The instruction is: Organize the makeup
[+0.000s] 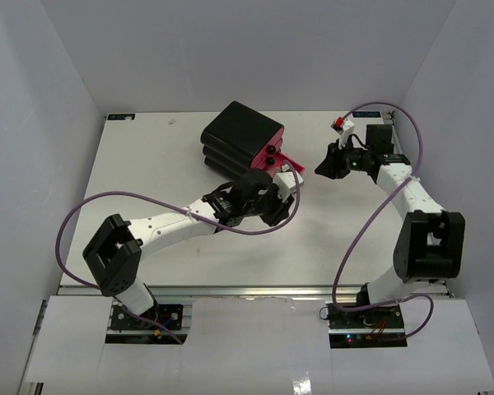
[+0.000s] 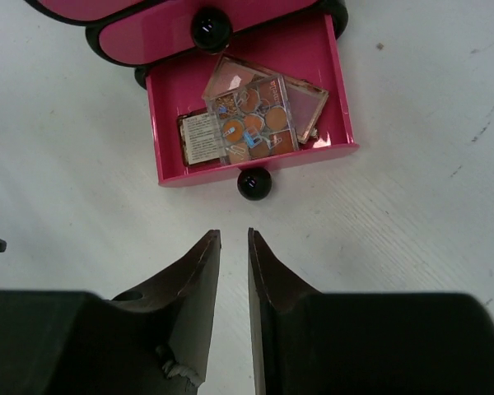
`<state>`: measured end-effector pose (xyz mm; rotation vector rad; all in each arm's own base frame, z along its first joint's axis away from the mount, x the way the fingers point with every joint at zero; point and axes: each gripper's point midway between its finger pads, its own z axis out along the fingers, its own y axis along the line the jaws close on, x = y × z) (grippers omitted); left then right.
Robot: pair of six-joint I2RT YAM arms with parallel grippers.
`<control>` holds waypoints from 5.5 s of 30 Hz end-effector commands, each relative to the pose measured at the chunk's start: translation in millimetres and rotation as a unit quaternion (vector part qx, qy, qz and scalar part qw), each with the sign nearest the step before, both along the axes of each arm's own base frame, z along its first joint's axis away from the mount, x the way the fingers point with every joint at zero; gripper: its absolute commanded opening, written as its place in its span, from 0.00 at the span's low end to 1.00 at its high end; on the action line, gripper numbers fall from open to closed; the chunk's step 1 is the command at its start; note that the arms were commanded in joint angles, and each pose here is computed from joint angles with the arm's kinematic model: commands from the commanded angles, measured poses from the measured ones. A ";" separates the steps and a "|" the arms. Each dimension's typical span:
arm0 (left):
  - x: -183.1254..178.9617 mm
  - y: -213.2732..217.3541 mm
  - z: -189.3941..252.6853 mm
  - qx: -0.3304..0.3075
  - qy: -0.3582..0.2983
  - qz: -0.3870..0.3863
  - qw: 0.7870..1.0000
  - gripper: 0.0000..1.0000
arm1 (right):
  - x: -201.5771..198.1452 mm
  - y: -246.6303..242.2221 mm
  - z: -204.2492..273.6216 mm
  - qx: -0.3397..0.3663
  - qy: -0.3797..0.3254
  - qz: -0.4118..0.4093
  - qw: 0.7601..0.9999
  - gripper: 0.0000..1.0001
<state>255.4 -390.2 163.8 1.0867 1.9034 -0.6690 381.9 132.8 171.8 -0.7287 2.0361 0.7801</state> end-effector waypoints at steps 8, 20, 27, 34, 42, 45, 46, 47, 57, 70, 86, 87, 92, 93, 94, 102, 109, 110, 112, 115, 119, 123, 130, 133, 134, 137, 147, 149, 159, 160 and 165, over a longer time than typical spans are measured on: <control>-7.3 117.2 54.9 -0.001 -0.086 0.173 0.981 0.67 | 74.8 70.2 -28.8 -0.020 0.057 -0.001 0.998 0.26; -24.2 208.2 72.9 -0.042 -0.145 0.292 0.945 0.84 | 79.6 82.5 -65.1 -0.050 0.084 0.001 0.995 0.26; -26.0 206.2 67.4 -0.044 -0.139 0.287 0.947 0.85 | 77.5 92.5 -84.1 -0.059 0.101 0.009 0.993 0.26; -26.8 206.6 68.8 -0.048 -0.139 0.287 0.947 0.86 | 84.4 94.9 -92.5 -0.061 0.109 0.004 0.992 0.26; -26.6 207.2 69.6 -0.049 -0.139 0.288 0.946 0.86 | 92.3 98.0 -96.0 -0.058 0.112 0.000 0.992 0.26; -26.6 207.4 68.6 -0.047 -0.139 0.289 0.946 0.86 | 95.5 99.3 -98.4 -0.057 0.114 -0.003 0.992 0.26; -26.6 207.5 68.5 -0.047 -0.139 0.289 0.946 0.86 | 96.7 99.6 -100.3 -0.057 0.116 -0.004 0.992 0.26; -26.5 207.4 68.2 -0.047 -0.139 0.289 0.946 0.86 | 97.8 100.0 -102.0 -0.057 0.117 -0.005 0.991 0.26; -25.4 207.7 65.1 -0.041 -0.138 0.291 0.946 0.87 | 115.3 106.8 -100.6 -0.046 0.115 -0.010 0.992 0.26; -24.2 207.8 62.5 -0.036 -0.138 0.294 0.945 0.87 | 114.5 110.7 -83.4 -0.032 0.103 -0.002 0.994 0.26; -25.7 206.6 65.6 -0.043 -0.138 0.289 0.946 0.87 | 82.5 100.3 -32.5 -0.027 0.048 0.013 0.998 0.26; -26.0 206.0 66.1 -0.044 -0.138 0.287 0.947 0.87 | 78.7 98.7 -29.7 -0.029 0.043 0.014 0.999 0.26; -28.9 198.0 65.1 -0.051 -0.132 0.268 0.953 0.88 | 65.5 92.3 -26.5 -0.035 0.037 0.019 0.999 0.26; -30.6 193.2 65.4 -0.055 -0.129 0.256 0.956 0.88 | 63.2 90.6 -27.2 -0.036 0.037 0.019 0.998 0.26; -32.3 187.8 65.1 -0.059 -0.126 0.242 0.960 0.88 | 60.4 88.6 -26.3 -0.036 0.037 0.021 0.998 0.27; -43.8 79.7 65.0 -0.083 -0.036 0.056 0.994 0.87 | 14.0 35.9 39.6 -0.044 -0.071 0.025 0.996 0.34; -1.4 -9.5 7.4 -0.008 0.043 0.016 0.999 0.40 | -15.5 -53.7 74.5 0.007 -0.117 -0.086 0.989 0.36; 5.4 -16.9 -5.8 0.005 0.050 0.019 0.999 0.33 | -19.0 -71.0 80.4 0.016 -0.124 -0.108 0.986 0.35; 16.4 -29.2 -15.8 0.015 0.051 0.022 0.998 0.29 | -25.3 -101.6 85.6 0.032 -0.124 -0.141 0.982 0.34; 38.9 -58.9 -22.9 0.023 0.047 0.028 0.998 0.21 | -33.5 -116.4 87.5 0.046 -0.125 -0.159 0.978 0.34; 56.6 -81.5 -55.5 0.059 0.044 0.042 0.996 0.20 | -36.2 -123.6 83.5 0.051 -0.122 -0.169 0.977 0.33; 84.1 -86.0 -80.3 0.105 0.008 0.089 0.990 0.20 | -37.7 -124.5 78.8 0.056 -0.117 -0.168 0.977 0.33; 124.8 -72.3 -108.0 0.175 -0.060 0.161 0.970 0.21 | -39.2 -122.2 74.0 0.062 -0.112 -0.162 0.978 0.33; 136.9 -62.1 -111.0 0.204 -0.091 0.182 0.958 0.22 | -39.1 -121.4 70.0 0.065 -0.106 -0.159 0.979 0.33; 140.5 -57.3 -112.2 0.214 -0.100 0.191 0.953 0.23 | -39.0 -121.4 69.7 0.066 -0.106 -0.159 0.979 0.33; 151.7 -41.7 -114.7 0.244 -0.125 0.218 0.937 0.31 | -39.1 -121.3 68.6 0.067 -0.104 -0.158 0.980 0.33; 182.4 2.6 -124.9 0.284 -0.131 0.267 0.911 0.84 | -38.5 -120.6 64.4 0.071 -0.099 -0.155 0.980 0.33; 186.2 6.1 -124.2 0.286 -0.133 0.270 0.910 0.91 | -38.4 -120.6 64.0 0.071 -0.099 -0.155 0.980 0.33; 202.3 33.0 -121.0 0.302 -0.135 0.290 0.898 0.98 | -38.1 -120.9 62.5 0.070 -0.097 -0.155 0.981 0.33; 203.6 36.0 -119.7 0.302 -0.134 0.292 0.897 0.98 | -38.0 -121.0 62.1 0.070 -0.097 -0.155 0.981 0.33; 196.0 28.9 -100.6 0.269 -0.125 0.282 0.912 0.98 | -38.3 -120.8 61.2 0.070 -0.096 -0.154 0.981 0.33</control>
